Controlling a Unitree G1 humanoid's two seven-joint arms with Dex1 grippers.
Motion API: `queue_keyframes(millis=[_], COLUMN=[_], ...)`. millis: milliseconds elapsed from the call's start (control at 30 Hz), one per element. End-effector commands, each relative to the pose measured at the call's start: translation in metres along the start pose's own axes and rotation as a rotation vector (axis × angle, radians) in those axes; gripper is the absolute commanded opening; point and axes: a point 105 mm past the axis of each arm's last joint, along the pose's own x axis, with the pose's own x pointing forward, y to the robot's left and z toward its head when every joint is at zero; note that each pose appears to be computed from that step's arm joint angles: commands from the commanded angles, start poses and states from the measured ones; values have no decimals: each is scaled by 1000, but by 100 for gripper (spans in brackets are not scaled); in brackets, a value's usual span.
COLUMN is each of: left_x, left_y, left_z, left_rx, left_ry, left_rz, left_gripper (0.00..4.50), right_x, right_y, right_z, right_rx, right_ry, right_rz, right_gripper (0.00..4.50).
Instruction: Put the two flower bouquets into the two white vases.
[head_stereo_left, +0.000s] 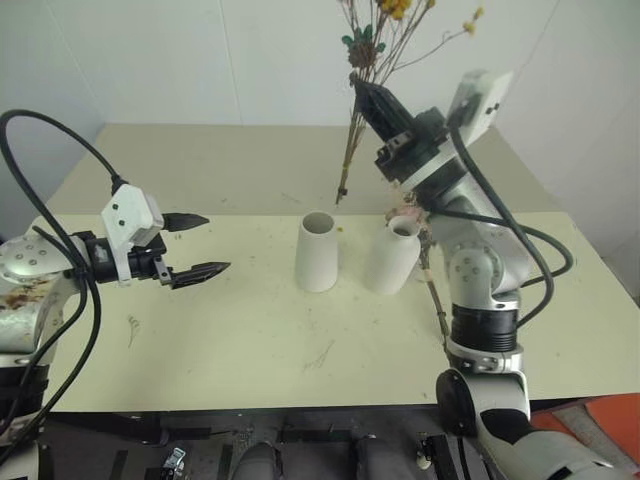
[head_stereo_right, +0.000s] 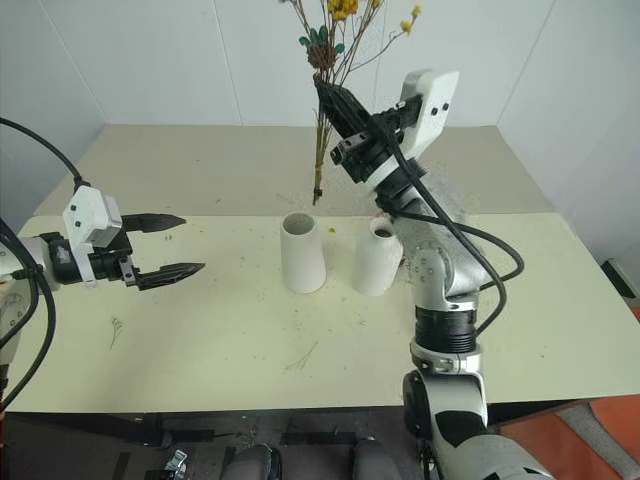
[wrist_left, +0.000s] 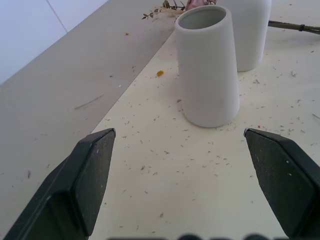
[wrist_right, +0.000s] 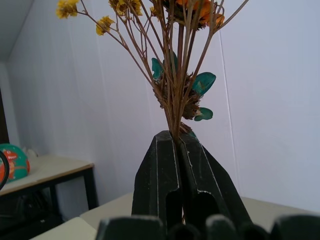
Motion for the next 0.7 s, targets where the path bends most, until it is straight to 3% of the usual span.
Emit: queue_keyframes(millis=[33,300,700], left_x=[-1,-2,-1], left_y=[0,1,1], left_z=[10,10,9], left_rx=[26,25,36], left_ry=[-24,-19,-14], left_rz=[7,16,28], left_gripper=[450,450,450], right_x=[12,5,-14], right_y=[12,12,15], right_z=[11,-22,-47], right_rx=[14,25,-42], right_ry=[-77,-44,-60], right_rz=[31,47,41], right_gripper=[3,3,3])
